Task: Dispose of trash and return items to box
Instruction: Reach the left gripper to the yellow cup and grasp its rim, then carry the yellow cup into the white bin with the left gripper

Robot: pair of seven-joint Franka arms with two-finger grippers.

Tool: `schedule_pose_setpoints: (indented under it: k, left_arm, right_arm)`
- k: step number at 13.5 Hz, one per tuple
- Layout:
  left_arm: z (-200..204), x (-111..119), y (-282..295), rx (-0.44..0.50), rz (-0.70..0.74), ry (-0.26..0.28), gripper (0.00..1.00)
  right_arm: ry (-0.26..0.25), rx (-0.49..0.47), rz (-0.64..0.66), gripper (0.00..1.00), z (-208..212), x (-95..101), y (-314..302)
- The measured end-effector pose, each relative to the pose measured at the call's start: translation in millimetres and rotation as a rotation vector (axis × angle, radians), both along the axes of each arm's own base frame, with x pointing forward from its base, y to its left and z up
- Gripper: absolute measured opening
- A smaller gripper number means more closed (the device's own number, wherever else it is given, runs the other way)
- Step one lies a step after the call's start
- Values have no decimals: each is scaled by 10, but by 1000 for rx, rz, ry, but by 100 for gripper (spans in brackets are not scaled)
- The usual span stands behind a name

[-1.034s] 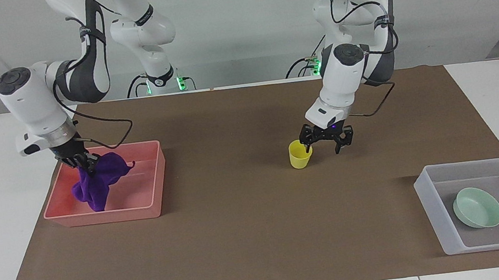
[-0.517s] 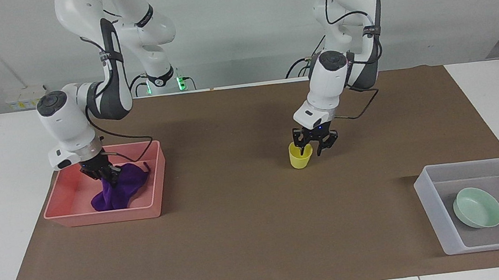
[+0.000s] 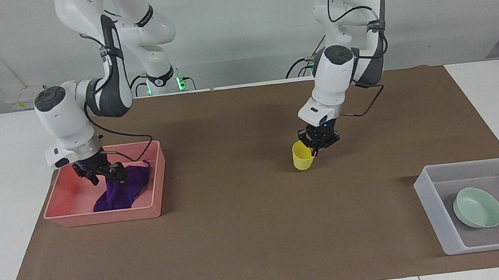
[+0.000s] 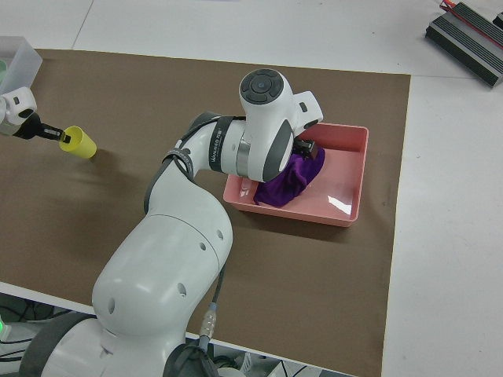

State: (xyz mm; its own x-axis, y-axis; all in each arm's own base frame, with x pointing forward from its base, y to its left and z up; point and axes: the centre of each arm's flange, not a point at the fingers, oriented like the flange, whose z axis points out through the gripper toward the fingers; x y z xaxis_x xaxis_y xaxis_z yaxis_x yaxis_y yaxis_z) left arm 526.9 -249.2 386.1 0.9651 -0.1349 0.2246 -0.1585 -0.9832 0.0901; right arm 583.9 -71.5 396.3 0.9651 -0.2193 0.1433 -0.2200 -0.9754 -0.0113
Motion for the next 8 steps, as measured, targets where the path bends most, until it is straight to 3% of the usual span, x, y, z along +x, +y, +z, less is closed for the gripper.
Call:
schedule_pose_setpoints:
  k: [5, 8]
  left_arm:
    - [662, 566, 1145, -15, 192, -70, 3]
    - [1024, 817, 2025, 20, 215, -103, 3]
  right_arm:
    - [22, 7, 40, 100, 827, -51, 235]
    - [49, -12, 86, 100, 1091, -120, 450]
